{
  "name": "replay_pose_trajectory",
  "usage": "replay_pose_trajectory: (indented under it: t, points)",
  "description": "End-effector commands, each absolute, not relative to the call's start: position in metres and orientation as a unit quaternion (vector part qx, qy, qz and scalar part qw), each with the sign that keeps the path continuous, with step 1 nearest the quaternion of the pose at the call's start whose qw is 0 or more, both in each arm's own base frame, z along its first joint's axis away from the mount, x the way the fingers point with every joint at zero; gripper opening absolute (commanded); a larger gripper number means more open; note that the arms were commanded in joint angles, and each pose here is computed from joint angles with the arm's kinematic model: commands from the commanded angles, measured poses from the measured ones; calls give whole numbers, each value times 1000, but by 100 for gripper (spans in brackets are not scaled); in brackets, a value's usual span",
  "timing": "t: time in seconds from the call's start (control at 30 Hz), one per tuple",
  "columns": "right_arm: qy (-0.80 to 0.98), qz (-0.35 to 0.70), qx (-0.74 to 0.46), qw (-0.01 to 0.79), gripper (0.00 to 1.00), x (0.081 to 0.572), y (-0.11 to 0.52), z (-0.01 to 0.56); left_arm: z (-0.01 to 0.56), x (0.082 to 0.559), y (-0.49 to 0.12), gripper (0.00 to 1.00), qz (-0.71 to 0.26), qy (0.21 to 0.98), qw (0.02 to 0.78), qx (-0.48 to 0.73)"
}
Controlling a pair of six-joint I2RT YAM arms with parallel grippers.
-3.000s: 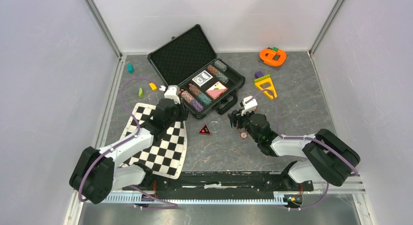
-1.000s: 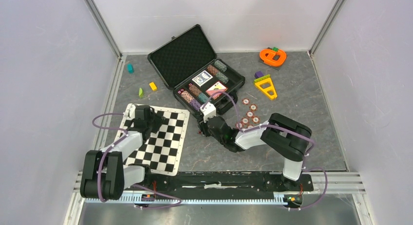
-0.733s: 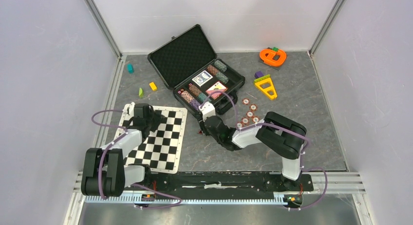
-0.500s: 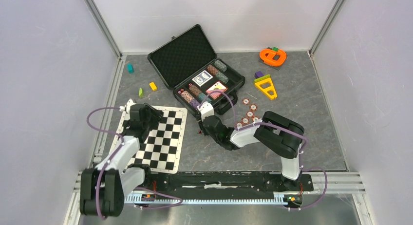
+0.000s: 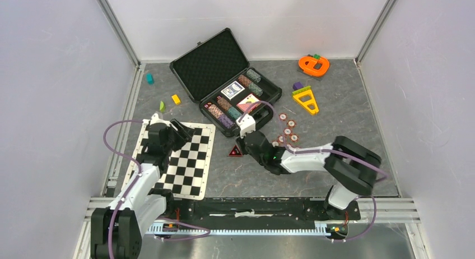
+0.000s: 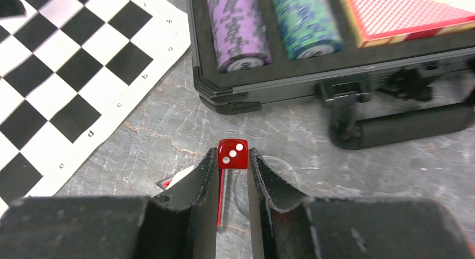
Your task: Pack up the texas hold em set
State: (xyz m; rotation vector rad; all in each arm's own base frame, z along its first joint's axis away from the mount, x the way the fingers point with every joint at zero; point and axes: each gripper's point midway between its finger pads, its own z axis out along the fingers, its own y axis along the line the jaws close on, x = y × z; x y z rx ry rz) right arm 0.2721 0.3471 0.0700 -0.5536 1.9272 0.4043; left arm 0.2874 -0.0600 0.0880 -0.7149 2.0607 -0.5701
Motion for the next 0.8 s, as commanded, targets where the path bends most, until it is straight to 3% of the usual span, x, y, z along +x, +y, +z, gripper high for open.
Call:
replay_pose_trajectory:
  t: [0.0, 0.27, 0.77]
  points:
    - [794, 151, -205, 552, 18, 280, 321, 103, 91, 286, -73, 69, -247, 836, 435, -226]
    - [791, 158, -169, 566, 14, 333, 290, 138, 93, 278, -98, 69, -300, 830, 452, -128]
    - [800, 159, -101, 570, 15, 450, 291, 156, 100, 275, -106, 73, -324, 814, 471, -103]
